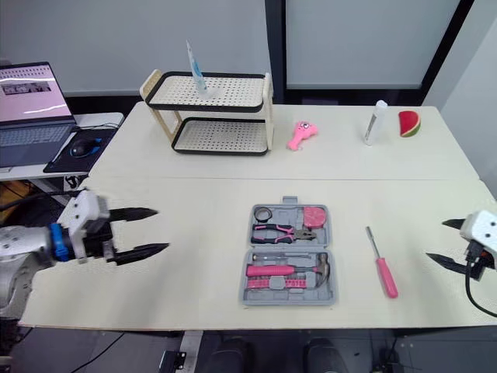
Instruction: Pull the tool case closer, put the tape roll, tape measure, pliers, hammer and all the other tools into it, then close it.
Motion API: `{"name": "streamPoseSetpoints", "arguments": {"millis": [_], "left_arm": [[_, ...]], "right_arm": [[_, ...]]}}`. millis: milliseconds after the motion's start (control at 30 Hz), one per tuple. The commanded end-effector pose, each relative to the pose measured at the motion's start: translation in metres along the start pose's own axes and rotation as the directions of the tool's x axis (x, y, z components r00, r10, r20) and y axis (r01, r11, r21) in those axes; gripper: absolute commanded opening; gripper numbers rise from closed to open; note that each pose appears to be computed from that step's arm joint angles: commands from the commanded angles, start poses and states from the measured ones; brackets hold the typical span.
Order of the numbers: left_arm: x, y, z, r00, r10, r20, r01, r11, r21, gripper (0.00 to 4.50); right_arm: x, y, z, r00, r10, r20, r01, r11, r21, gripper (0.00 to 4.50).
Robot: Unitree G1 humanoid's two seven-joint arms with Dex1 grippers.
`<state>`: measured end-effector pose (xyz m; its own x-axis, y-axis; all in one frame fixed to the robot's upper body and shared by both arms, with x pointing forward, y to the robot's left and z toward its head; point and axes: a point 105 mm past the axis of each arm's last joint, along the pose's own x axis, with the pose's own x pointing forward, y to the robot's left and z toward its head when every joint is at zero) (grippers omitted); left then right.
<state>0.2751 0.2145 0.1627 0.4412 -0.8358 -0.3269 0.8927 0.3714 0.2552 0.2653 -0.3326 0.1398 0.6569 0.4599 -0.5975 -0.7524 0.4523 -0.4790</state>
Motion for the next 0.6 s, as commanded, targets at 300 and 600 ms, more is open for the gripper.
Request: {"name": "streamPoseSetpoints", "arguments": {"millis": [300, 600], "left_arm": [[0.076, -0.08, 0.073, 0.883, -0.433, 0.178, 0.39, 0.891, 0.234, 4.5], [0.08, -0.087, 0.063, 0.902, -0.388, 0.187, 0.36, 0.918, 0.17, 4.5]], "right_arm": [[0.034, 0.022, 0.044, 0.889, 0.333, -0.314, -0.453, 0.534, -0.714, 4.46], [0.07, 0.042, 0.035, 0.808, 0.385, -0.446, -0.531, 0.147, -0.835, 4.46]]}}
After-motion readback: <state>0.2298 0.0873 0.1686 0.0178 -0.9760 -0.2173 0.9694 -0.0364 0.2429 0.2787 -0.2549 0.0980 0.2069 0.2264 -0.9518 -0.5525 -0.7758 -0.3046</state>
